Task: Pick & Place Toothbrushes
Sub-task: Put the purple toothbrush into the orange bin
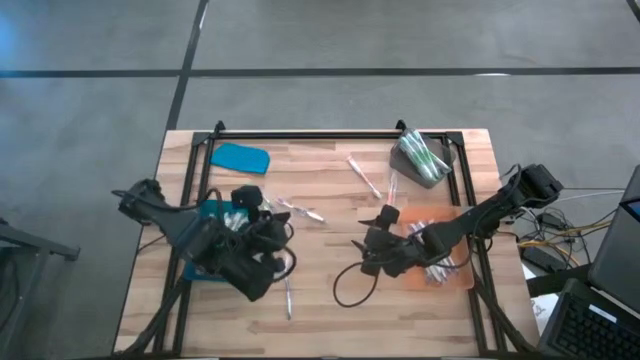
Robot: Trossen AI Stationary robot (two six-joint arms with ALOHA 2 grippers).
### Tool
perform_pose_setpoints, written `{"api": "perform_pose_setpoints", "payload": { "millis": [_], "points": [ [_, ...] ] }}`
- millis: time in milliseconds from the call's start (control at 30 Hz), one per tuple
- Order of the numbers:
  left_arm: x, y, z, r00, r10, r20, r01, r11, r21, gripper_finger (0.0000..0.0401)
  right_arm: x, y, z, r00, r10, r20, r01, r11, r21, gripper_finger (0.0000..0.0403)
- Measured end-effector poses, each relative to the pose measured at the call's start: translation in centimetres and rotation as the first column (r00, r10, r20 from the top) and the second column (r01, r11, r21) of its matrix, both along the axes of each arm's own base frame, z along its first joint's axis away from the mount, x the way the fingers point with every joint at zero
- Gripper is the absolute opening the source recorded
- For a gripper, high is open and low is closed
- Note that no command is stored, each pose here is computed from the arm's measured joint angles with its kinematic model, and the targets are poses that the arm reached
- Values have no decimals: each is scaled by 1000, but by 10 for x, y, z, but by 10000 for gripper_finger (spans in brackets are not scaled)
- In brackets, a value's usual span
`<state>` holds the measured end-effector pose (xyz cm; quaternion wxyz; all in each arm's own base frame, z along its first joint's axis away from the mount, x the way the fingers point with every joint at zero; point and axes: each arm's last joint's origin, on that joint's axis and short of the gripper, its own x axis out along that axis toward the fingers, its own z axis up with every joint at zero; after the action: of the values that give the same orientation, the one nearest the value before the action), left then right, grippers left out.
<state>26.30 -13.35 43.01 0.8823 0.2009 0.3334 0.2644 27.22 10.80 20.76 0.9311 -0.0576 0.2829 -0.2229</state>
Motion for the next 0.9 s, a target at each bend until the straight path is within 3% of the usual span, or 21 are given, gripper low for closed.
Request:
{"api": "perform_pose_setpoints", "payload": {
  "millis": [233, 500, 733, 900],
  "points": [
    [-5, -5, -26, 1000, 17, -21, -17, 1000, 15, 21, 7, -3, 5, 997, -15, 76, 11, 999, 45, 263],
    [-9, -2, -57, 999, -41, 20, 41, 999, 10, 21, 21, -13, 14, 988, 76, 133, -86, 994, 71, 239],
    [-20, 6, -89, 977, -174, 121, 178, 984, -21, 21, 34, -29, 25, 964, 157, 216, -176, 982, 71, 225],
    [-33, 17, -109, 921, -305, 241, 329, 942, -63, 21, 40, -44, 28, 954, 173, 245, -204, 973, 105, 226]
  ]
}}
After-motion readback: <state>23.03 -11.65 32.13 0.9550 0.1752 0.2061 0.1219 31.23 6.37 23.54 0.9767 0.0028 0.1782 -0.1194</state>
